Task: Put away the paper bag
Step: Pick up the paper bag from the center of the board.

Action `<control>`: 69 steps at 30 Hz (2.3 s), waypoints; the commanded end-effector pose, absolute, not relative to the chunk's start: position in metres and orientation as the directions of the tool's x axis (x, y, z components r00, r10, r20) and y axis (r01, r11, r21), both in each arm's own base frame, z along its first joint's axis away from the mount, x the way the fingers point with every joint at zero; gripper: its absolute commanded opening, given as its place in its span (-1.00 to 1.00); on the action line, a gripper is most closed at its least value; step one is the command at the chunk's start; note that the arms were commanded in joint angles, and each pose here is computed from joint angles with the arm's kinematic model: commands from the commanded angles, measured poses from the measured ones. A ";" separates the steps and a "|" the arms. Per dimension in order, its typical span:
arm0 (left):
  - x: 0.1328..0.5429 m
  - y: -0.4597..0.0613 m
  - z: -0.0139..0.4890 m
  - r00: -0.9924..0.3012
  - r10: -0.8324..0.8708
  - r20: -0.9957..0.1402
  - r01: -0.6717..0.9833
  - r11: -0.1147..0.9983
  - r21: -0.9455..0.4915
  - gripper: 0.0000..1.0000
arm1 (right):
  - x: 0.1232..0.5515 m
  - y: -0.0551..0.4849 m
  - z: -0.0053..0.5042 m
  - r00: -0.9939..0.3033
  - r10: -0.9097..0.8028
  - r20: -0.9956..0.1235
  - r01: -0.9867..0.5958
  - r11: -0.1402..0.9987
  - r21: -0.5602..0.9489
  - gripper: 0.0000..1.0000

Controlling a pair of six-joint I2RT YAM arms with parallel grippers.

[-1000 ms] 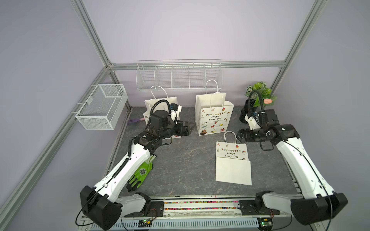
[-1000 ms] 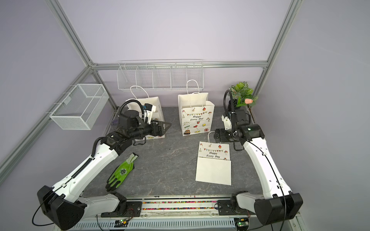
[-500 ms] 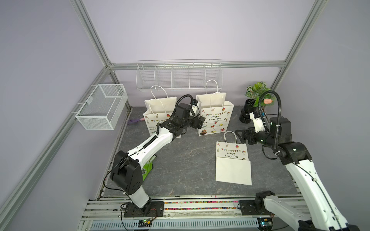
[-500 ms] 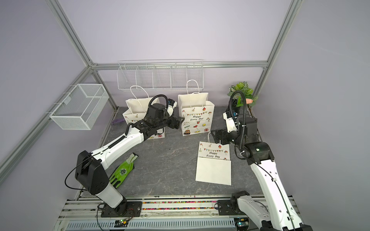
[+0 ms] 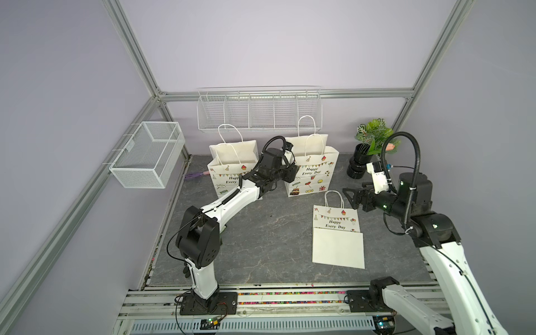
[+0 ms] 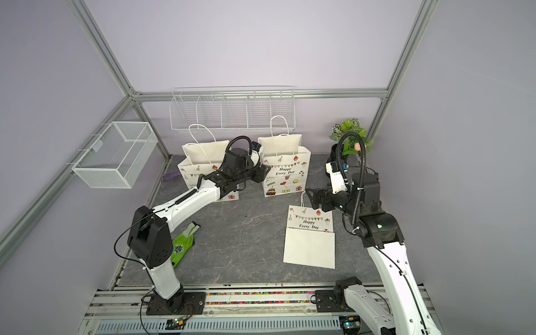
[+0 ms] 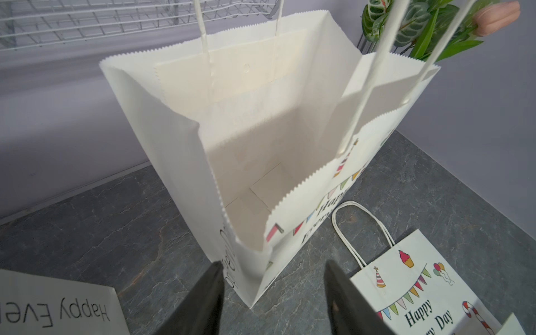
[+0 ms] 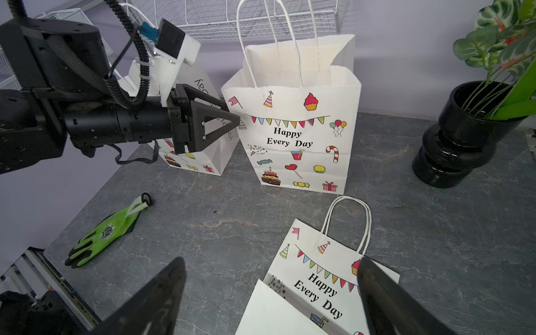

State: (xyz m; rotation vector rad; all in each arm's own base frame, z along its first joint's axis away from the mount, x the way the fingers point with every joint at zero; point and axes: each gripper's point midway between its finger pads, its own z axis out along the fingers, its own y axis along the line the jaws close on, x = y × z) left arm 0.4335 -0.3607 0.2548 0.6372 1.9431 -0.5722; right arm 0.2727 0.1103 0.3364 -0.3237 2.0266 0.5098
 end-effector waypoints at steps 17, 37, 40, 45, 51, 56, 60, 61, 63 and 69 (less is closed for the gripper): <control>0.418 -0.375 0.286 -0.360 0.179 -0.916 0.707 0.692 -0.142 -1.00 | 0.271 0.109 0.334 -0.468 -0.032 -0.883 -0.430 0.881 0.196 0.87; 0.289 -0.328 0.430 -0.253 0.176 -0.951 0.878 0.456 -0.149 -1.00 | 0.272 0.111 0.357 -0.499 0.032 -0.866 -0.441 0.851 0.285 0.78; 0.270 -0.317 0.440 -0.243 0.188 -0.952 0.895 0.423 -0.144 -1.00 | 0.264 0.111 0.373 -0.464 0.039 -0.885 -0.459 0.843 0.278 0.78; 0.240 -0.304 0.449 -0.238 0.198 -0.951 0.919 0.364 -0.154 -1.00 | 0.247 0.135 0.398 -0.441 0.035 -0.897 -0.597 0.734 0.322 0.78; 0.231 -0.286 0.463 -0.240 0.138 -0.961 0.917 0.358 -0.178 -1.00 | 0.234 0.164 0.412 -0.486 0.048 -0.873 -0.716 0.550 0.430 0.82; 0.228 -0.277 0.476 -0.241 0.088 -0.966 0.917 0.347 -0.197 -1.00 | 0.227 0.177 0.414 -0.519 0.036 -0.854 -0.743 0.475 0.471 0.98; 0.225 -0.274 0.483 -0.246 0.056 -0.968 0.921 0.325 -0.215 -1.00 | 0.218 0.181 0.418 -0.501 0.025 -0.865 -0.763 0.459 0.456 0.90; 0.224 -0.274 0.485 -0.250 0.049 -0.967 0.922 0.318 -0.222 -1.00 | 0.219 0.181 0.417 -0.497 0.021 -0.868 -0.761 0.471 0.447 0.89; 0.222 -0.276 0.487 -0.257 0.041 -0.966 0.925 0.301 -0.233 -1.00 | 0.217 0.185 0.414 -0.492 -0.002 -0.871 -0.762 0.484 0.429 0.86; 0.225 -0.283 0.489 -0.289 0.041 -0.957 0.925 0.268 -0.268 -1.00 | 0.216 0.191 0.405 -0.462 -0.046 -0.886 -0.763 0.531 0.370 0.77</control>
